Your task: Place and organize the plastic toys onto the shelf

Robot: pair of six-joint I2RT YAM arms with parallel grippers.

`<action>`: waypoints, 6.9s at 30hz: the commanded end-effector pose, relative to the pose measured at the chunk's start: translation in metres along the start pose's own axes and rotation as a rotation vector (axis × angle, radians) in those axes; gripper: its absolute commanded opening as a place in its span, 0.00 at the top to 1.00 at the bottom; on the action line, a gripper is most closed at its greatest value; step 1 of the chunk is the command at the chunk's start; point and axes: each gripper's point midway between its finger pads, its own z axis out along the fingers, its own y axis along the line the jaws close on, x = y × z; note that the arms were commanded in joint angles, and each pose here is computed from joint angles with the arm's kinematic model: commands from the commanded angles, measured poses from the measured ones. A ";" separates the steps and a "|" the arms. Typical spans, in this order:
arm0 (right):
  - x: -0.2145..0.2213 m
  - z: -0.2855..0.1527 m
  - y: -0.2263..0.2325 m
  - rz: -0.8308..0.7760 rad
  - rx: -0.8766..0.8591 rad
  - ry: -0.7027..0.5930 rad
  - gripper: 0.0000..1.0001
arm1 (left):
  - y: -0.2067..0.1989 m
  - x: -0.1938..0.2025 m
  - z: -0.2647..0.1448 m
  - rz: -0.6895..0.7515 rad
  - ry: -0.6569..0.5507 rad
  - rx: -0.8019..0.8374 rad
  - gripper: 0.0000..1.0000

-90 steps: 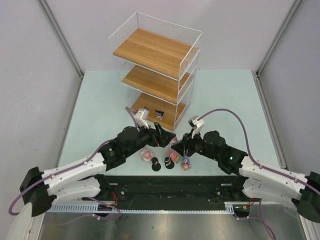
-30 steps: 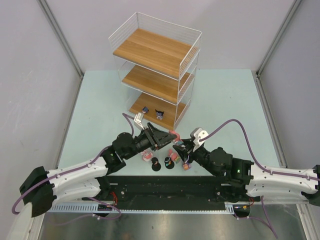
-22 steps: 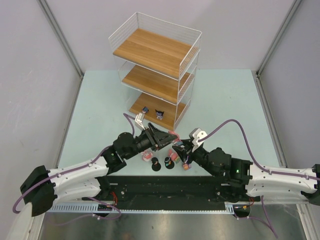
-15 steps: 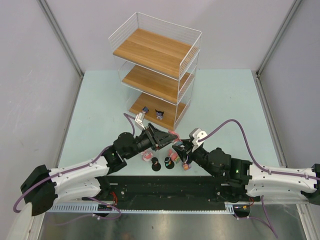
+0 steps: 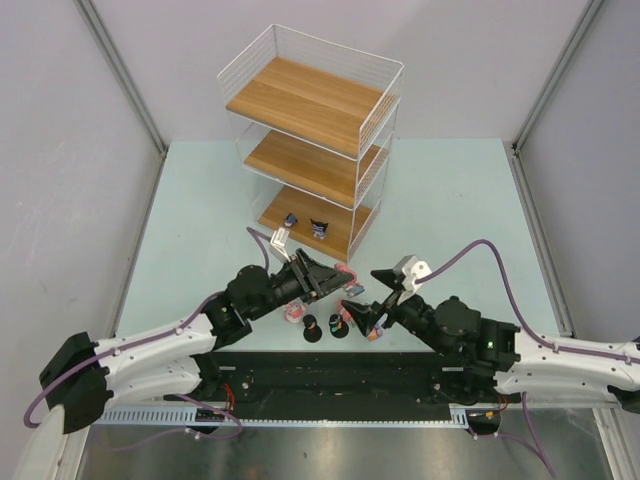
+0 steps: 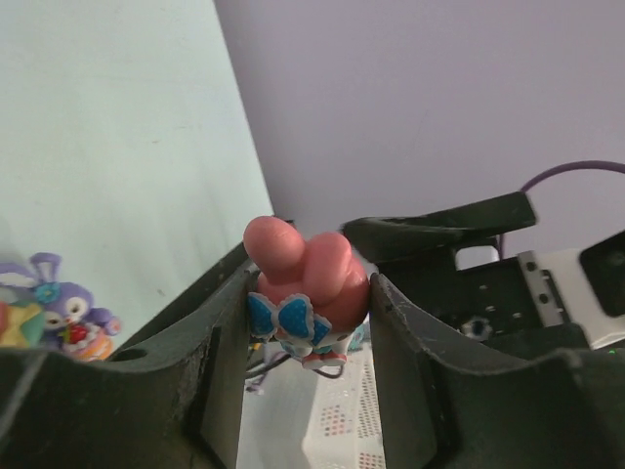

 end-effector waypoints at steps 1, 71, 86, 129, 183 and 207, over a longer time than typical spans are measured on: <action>-0.021 -0.019 -0.002 0.025 -0.037 -0.048 0.00 | -0.009 -0.028 -0.011 0.148 -0.099 -0.021 1.00; -0.027 -0.065 -0.055 0.058 0.124 -0.075 0.00 | -0.046 -0.232 0.072 1.304 -0.501 -0.323 1.00; -0.028 -0.065 -0.054 0.060 0.118 -0.078 0.00 | -0.029 -0.232 0.075 1.274 -0.485 -0.359 0.97; -0.024 -0.063 -0.047 0.044 0.085 -0.058 0.00 | -0.017 -0.228 0.073 1.290 -0.429 -0.385 0.30; 0.142 0.021 -0.038 0.155 -0.024 0.686 0.58 | 0.079 -0.082 -0.079 0.686 -0.148 -0.404 0.00; 0.194 0.039 -0.032 0.091 -0.083 0.816 0.46 | 0.086 -0.077 -0.086 0.686 -0.139 -0.410 0.00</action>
